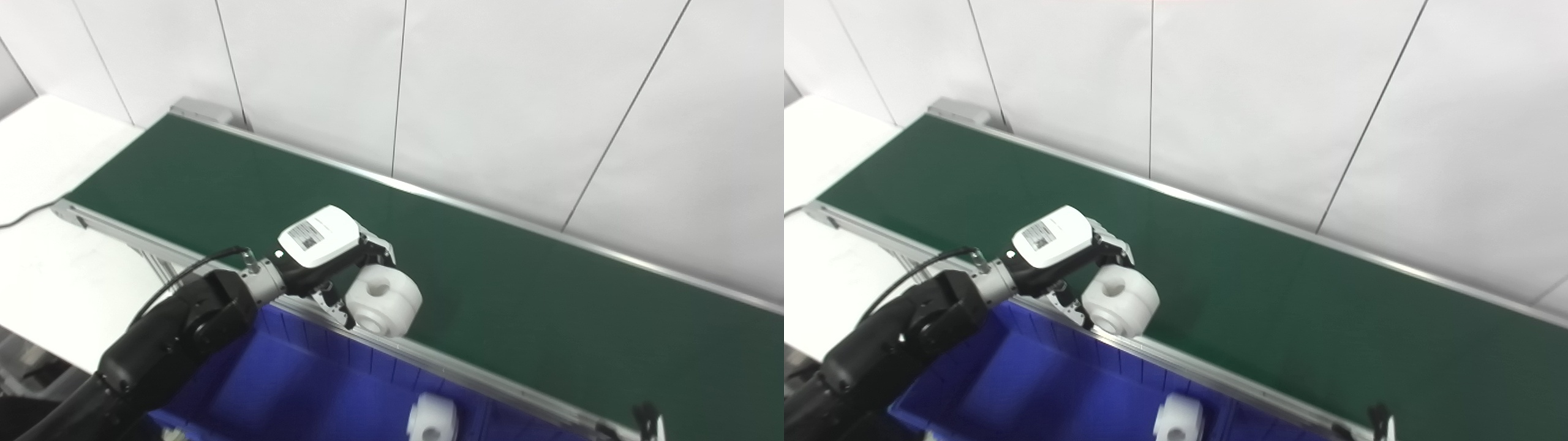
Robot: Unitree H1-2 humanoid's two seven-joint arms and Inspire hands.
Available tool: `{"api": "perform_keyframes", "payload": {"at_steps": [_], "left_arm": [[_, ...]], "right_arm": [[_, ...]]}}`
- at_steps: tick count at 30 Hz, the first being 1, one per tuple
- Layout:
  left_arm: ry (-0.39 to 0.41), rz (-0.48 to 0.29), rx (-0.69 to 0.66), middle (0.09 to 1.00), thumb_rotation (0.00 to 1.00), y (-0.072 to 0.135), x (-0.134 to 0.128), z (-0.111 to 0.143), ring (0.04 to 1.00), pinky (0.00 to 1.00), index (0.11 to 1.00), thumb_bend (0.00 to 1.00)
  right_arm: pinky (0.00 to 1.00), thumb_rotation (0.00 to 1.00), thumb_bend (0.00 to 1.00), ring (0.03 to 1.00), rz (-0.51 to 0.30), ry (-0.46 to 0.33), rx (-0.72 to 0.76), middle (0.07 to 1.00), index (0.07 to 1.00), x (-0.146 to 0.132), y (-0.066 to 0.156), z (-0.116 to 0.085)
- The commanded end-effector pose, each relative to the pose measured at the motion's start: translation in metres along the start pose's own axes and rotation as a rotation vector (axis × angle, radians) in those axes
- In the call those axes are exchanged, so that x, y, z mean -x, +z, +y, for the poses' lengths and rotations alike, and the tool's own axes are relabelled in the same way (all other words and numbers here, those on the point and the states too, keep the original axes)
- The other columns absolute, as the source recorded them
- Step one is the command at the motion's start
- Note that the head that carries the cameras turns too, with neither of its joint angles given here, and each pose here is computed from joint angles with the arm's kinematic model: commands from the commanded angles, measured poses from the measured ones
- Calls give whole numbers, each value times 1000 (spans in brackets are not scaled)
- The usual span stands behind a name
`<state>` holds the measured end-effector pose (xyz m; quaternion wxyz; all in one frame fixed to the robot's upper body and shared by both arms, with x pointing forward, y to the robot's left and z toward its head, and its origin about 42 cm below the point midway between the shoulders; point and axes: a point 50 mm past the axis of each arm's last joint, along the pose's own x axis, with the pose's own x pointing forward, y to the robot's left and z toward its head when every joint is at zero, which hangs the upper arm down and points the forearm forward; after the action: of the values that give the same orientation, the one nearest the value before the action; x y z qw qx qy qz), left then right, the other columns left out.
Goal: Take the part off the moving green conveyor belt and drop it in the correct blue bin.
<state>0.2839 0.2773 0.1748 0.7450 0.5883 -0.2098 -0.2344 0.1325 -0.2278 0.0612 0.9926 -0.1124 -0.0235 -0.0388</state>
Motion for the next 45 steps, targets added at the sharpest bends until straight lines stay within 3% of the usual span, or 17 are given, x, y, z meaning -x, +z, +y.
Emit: {"api": "perform_keyframes", "payload": {"at_steps": [1,7,14,20,22,23,26,29,38,41,45], "left_arm": [[21,-14,-5,463,0,4,3,9,458,512,517,521],[-122,-30,-5,477,0,9,16,-15,482,511,500,523],[-269,-50,-13,482,0,18,15,-29,481,518,496,522],[-337,-77,-27,473,0,22,13,-30,447,451,507,522],[-347,-68,-8,513,49,23,14,-28,474,469,502,519],[-352,-63,-1,575,243,23,14,-27,533,511,578,681],[-349,-67,14,634,417,24,16,-24,597,552,652,842],[-338,-77,25,721,510,23,17,-19,683,605,705,906],[-192,-76,21,775,512,40,29,9,724,638,711,913],[-110,-56,61,778,517,48,35,15,720,626,714,905],[-58,-16,187,799,488,63,34,19,737,639,755,884]], "right_arm": [[682,1000,634,755,-18,-5,-9,948,992,-3,9,-5],[640,974,640,724,-17,-14,-19,926,967,-9,16,-13],[635,945,636,712,-15,-13,-16,917,961,-11,23,-19],[635,950,647,706,-15,-11,-7,912,961,-11,25,-21],[627,948,644,704,-14,-10,-8,913,960,-11,26,-22],[622,944,641,702,-13,-11,-8,912,960,-11,27,-22],[619,941,640,699,-9,-11,-8,912,959,-10,27,-24],[622,937,635,699,-5,-14,-7,918,961,-10,28,-23],[633,915,642,711,-9,-13,-36,930,961,-11,37,-18],[638,920,664,722,-15,-9,-44,941,965,-12,39,-17],[626,930,681,714,-28,-11,-49,930,965,-14,40,-15]]}}
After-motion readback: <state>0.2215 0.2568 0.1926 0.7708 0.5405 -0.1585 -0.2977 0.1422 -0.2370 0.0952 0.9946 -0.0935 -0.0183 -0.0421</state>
